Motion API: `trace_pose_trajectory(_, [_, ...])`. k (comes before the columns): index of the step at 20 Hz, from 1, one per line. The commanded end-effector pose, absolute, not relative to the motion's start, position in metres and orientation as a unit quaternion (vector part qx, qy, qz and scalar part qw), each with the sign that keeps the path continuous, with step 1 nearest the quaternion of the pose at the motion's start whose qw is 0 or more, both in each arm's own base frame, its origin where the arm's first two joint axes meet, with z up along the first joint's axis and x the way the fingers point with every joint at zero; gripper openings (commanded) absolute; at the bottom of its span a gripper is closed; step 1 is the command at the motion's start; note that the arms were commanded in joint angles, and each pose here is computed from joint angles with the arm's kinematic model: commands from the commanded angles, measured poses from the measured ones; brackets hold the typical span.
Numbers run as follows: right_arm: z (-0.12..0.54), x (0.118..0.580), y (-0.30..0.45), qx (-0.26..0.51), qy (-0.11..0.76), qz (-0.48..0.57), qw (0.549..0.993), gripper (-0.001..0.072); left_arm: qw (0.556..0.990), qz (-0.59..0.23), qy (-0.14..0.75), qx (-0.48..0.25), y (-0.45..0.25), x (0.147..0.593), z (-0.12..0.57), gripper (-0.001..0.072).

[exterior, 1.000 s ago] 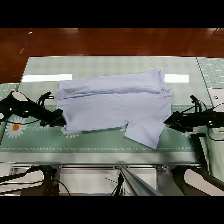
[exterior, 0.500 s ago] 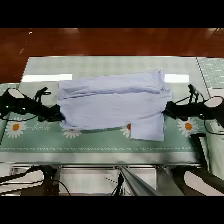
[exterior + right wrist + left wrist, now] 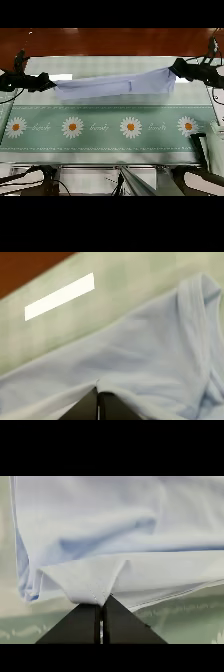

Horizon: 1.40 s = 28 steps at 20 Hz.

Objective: Fold the shirts.

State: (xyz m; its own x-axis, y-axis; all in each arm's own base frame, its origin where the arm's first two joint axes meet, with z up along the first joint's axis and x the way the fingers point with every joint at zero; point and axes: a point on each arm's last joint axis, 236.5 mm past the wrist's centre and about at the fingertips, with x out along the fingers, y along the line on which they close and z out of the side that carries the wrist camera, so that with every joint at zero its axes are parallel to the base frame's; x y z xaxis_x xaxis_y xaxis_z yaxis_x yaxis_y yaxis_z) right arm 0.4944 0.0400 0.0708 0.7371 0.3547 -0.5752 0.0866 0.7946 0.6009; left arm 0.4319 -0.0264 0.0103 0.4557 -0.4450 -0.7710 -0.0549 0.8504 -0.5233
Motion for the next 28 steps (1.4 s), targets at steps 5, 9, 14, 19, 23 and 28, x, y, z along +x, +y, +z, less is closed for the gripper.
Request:
trace_pose_trajectory(5, [0.028,0.581,0.053,0.333,0.343,0.069,0.876,0.0022,0.829,-0.070,0.483,-0.274,-0.016,0.477,-0.024,0.0024])
trace_pose_trajectory(9, [-0.009,0.583,0.053,0.336,0.371,0.059,0.863,0.0023,0.825,-0.061,0.491,-0.273,-0.017,0.485,-0.053,0.0025])
trace_pose_trajectory(14, [-0.020,0.583,0.048,0.336,0.377,0.053,0.862,0.0313,0.841,-0.065,0.476,-0.247,-0.023,0.495,-0.057,0.0265])
trace_pose_trajectory(19, [-0.025,0.516,-0.040,0.110,0.489,0.005,0.865,0.0481,0.827,-0.095,0.488,-0.260,-0.005,0.495,-0.018,0.0613])
trace_pose_trajectory(23, [-0.025,0.469,-0.112,0.109,0.543,-0.083,0.828,0.0605,0.823,-0.127,0.492,-0.255,-0.001,0.488,0.022,0.0605])
trace_pose_trajectory(28, [-0.045,0.487,-0.073,0.328,0.522,-0.014,0.787,0.0611,0.798,-0.188,0.524,-0.232,-0.038,0.465,0.032,0.0605])
